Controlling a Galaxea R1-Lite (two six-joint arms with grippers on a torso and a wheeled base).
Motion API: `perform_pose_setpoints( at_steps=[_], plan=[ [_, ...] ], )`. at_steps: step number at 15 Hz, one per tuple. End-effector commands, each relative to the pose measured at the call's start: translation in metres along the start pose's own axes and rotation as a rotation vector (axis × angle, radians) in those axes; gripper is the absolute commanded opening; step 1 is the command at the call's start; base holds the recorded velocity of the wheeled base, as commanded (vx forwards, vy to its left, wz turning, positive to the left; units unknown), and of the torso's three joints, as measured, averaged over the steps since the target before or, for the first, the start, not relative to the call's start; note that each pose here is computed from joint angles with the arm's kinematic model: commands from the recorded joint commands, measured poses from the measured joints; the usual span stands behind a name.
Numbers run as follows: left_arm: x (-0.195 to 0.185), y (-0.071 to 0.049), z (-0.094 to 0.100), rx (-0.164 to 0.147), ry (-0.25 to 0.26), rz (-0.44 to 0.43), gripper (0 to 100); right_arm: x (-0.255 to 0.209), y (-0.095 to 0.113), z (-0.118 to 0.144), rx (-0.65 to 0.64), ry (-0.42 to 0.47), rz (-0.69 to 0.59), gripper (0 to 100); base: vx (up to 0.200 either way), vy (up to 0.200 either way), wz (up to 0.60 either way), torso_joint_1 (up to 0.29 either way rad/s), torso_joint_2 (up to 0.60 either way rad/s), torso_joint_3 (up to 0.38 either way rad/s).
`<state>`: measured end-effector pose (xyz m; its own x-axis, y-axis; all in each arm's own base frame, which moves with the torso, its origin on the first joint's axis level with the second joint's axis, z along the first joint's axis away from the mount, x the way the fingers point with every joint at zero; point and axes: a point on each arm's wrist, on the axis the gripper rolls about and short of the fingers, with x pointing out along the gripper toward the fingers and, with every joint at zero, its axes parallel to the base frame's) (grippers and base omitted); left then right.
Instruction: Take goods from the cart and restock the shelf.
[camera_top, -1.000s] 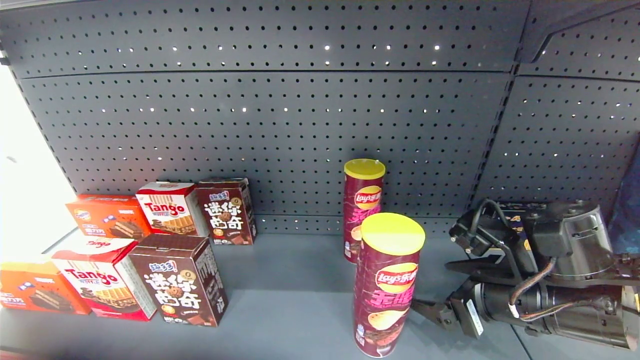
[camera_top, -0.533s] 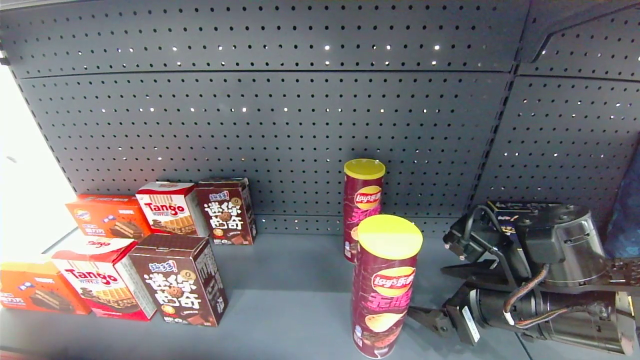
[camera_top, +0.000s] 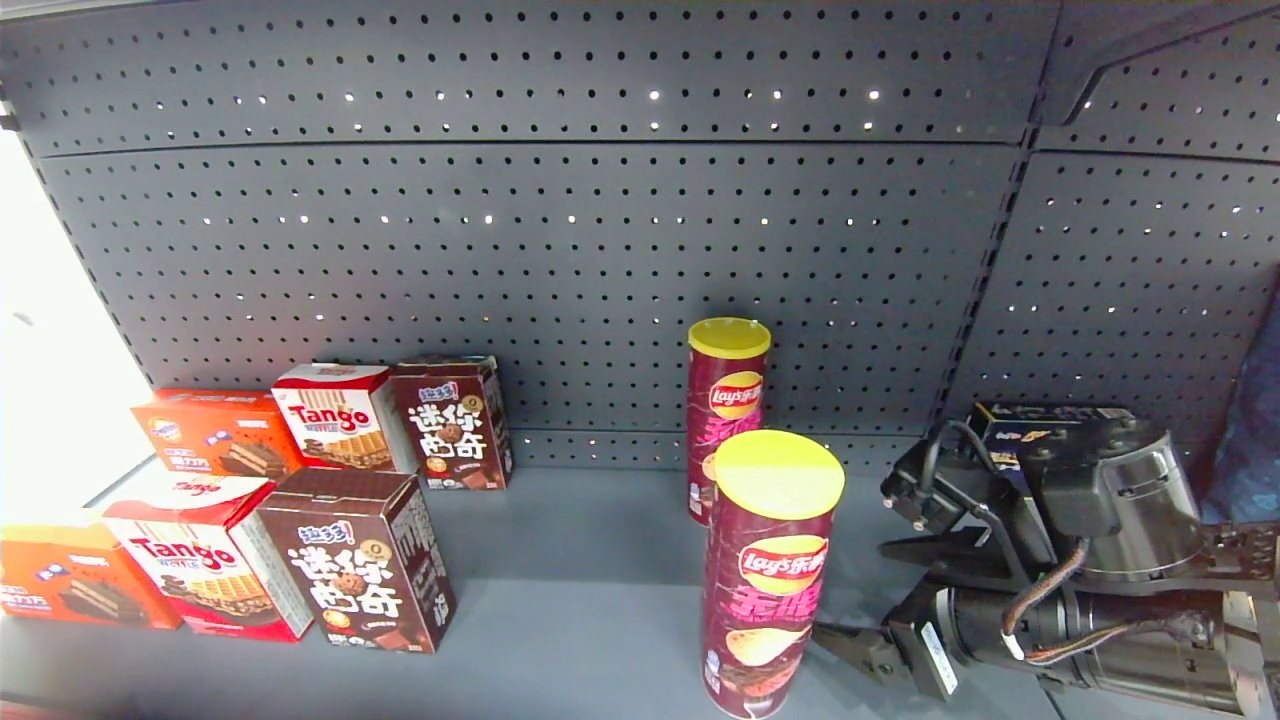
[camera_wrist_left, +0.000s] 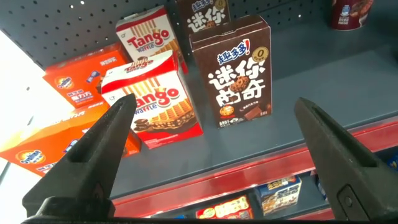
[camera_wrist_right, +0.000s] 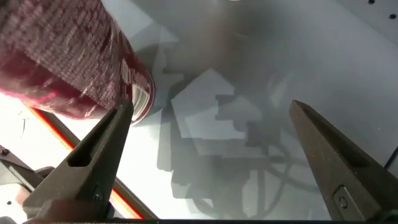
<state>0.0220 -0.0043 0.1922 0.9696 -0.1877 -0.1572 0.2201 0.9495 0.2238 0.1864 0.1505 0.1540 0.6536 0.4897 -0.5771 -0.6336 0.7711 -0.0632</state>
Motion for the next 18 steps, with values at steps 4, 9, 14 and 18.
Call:
perform_pose_setpoints(
  at_steps=[4,9,14,18],
  plan=[
    [0.001,0.000,0.000,0.000,0.004,0.001,100,-0.010,-0.003,-0.007,0.007,-0.003,-0.009,100,0.000,0.000,0.00,0.000,0.00,0.000],
    [0.002,-0.001,-0.004,0.002,0.019,0.000,100,-0.008,-0.001,-0.006,0.002,-0.003,-0.001,100,0.000,0.000,0.00,0.000,0.00,0.000],
    [0.003,-0.002,-0.009,-0.014,0.033,0.000,100,-0.004,0.004,-0.005,-0.012,0.005,0.015,100,0.000,0.000,0.00,0.000,0.00,0.000],
    [0.003,-0.002,-0.009,-0.014,0.033,-0.001,100,0.001,0.007,-0.002,-0.019,0.008,0.025,100,0.000,0.000,0.00,0.000,0.00,0.000]
  ],
)
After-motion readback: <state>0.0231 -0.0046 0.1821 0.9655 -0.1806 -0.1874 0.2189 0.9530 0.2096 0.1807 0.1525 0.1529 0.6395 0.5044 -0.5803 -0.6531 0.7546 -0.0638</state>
